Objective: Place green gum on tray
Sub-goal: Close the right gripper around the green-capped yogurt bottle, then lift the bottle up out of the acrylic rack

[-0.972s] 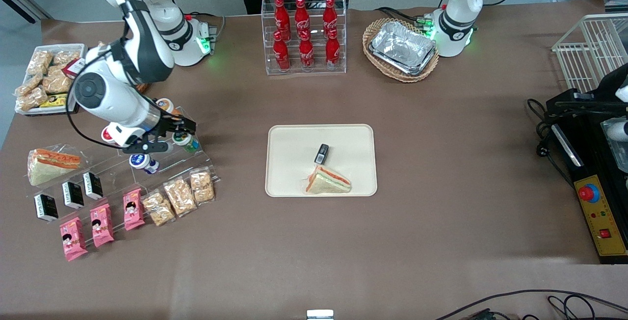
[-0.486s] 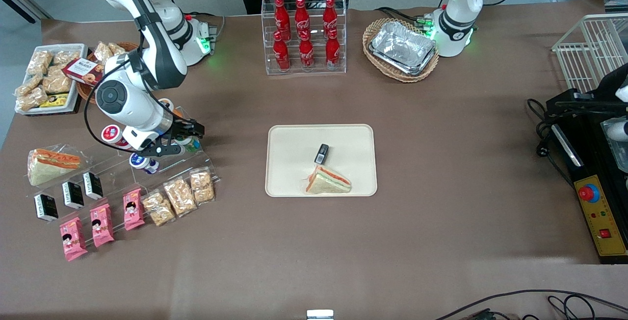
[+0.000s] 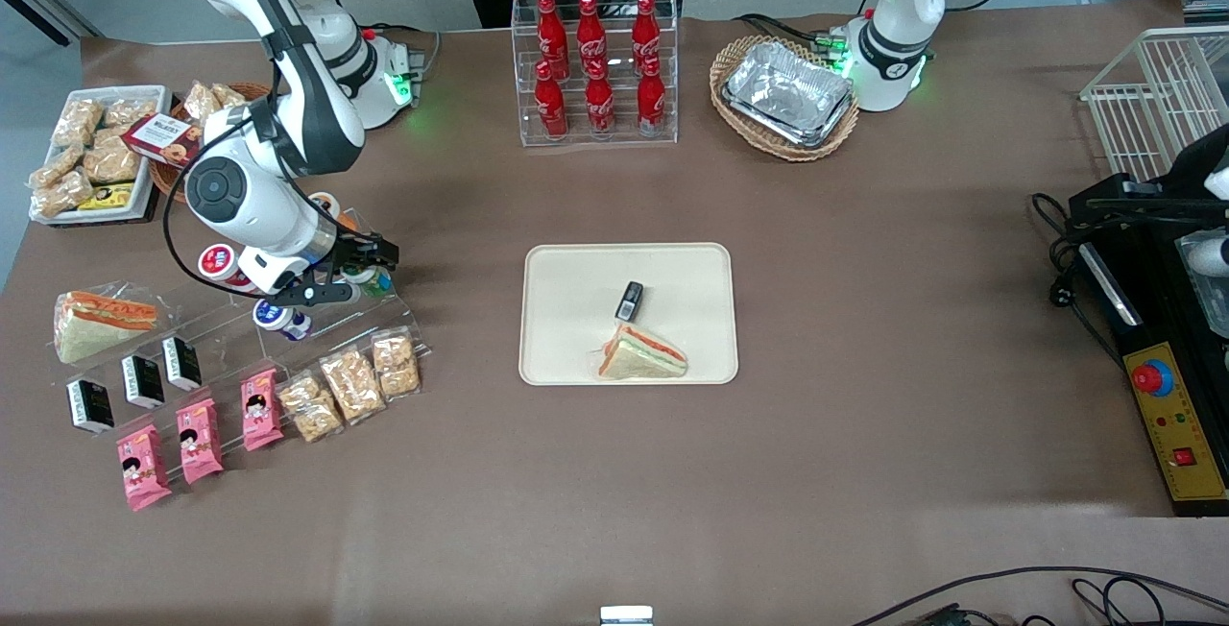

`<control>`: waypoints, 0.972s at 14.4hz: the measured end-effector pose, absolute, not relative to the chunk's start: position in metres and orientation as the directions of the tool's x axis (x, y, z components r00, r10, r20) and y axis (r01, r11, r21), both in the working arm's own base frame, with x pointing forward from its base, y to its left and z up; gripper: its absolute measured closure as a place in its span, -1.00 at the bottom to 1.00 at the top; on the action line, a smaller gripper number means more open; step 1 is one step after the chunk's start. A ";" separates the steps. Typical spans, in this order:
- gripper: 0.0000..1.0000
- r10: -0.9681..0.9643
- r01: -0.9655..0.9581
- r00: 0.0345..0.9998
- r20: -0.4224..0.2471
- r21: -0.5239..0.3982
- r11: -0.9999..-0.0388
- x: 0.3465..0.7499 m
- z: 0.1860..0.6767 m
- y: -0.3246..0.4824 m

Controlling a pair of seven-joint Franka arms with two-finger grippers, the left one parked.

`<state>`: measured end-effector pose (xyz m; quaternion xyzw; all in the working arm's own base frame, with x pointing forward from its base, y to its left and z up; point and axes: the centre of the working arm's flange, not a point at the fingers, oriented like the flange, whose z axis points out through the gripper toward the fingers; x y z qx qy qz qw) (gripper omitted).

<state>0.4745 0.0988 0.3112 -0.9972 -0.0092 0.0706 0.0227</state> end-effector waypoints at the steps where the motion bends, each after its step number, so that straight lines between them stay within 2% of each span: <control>1: -1.00 0.022 0.016 0.990 -0.140 -0.047 -0.999 0.474 0.312 0.098; 7: -1.00 0.027 0.020 0.991 -0.132 -0.053 -0.998 0.473 0.323 0.097; 10: -0.90 0.028 0.021 0.991 -0.132 -0.054 -0.998 0.473 0.323 0.097; 13: -0.27 0.046 0.039 0.990 -0.131 -0.056 -0.998 0.473 0.323 0.096; 14: -0.18 0.048 0.041 0.990 -0.130 -0.057 -0.998 0.473 0.323 0.096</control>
